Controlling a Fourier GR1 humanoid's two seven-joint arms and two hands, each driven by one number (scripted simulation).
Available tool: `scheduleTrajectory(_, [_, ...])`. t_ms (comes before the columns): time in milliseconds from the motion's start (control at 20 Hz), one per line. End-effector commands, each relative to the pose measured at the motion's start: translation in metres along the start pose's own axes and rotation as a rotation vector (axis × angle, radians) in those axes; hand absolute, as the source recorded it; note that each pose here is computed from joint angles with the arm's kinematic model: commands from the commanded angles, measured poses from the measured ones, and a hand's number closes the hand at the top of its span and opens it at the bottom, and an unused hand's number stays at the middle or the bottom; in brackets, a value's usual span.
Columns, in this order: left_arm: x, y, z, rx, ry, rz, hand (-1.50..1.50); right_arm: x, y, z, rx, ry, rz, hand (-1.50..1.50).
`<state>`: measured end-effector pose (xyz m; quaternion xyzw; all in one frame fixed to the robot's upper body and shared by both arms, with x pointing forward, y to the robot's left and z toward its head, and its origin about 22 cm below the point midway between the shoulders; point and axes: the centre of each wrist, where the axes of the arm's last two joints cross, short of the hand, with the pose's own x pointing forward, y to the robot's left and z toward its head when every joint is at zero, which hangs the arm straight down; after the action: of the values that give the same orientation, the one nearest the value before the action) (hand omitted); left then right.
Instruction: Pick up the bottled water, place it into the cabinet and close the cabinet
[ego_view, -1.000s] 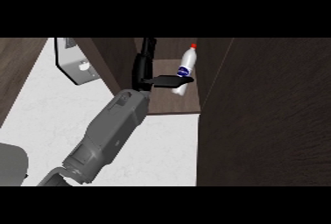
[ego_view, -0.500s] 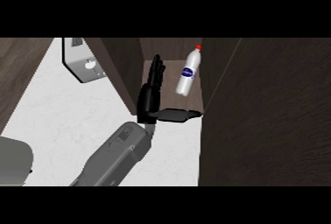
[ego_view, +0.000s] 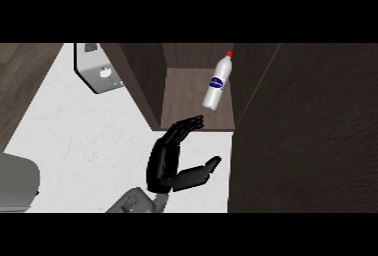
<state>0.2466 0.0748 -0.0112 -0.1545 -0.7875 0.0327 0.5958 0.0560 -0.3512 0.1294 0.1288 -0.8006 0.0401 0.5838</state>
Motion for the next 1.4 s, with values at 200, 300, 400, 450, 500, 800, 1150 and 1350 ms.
scheduleTrajectory(200, [0.028,0.031,0.055,-0.064,0.013,0.006,1.5,0.028,0.035,-0.016,0.199,0.047,0.085,1.5])
scheduleTrajectory(300, [0.036,0.043,0.064,-0.05,0.015,-0.033,1.5,0.028,0.037,-0.01,0.203,0.06,0.07,1.5])
scheduleTrajectory(400, [0.055,0.062,0.065,-0.06,0.009,-0.03,1.5,0.028,0.029,-0.018,0.21,0.071,0.084,1.5])
scheduleTrajectory(450, [0.063,0.074,0.074,-0.057,0.014,-0.024,1.5,0.032,0.028,-0.016,0.248,0.072,0.086,1.5])
scheduleTrajectory(500, [0.059,0.073,0.08,-0.055,0.03,-0.033,1.5,0.028,0.031,-0.016,0.313,0.104,0.103,1.5])
scheduleTrajectory(800, [0.1,0.122,0.068,-0.03,-0.007,-0.091,1.5,0.032,0.047,-0.018,0.482,0.1,0.062,1.5])
scheduleTrajectory(1150, [0.118,0.145,0.091,-0.002,-0.008,-0.035,-1.5,0.04,0.062,-0.024,0.555,0.034,0.089,1.5])
scheduleTrajectory(1350, [0.134,0.166,0.092,0.012,-0.043,-0.087,-1.5,0.04,0.074,-0.028,0.604,0.033,0.039,1.5])
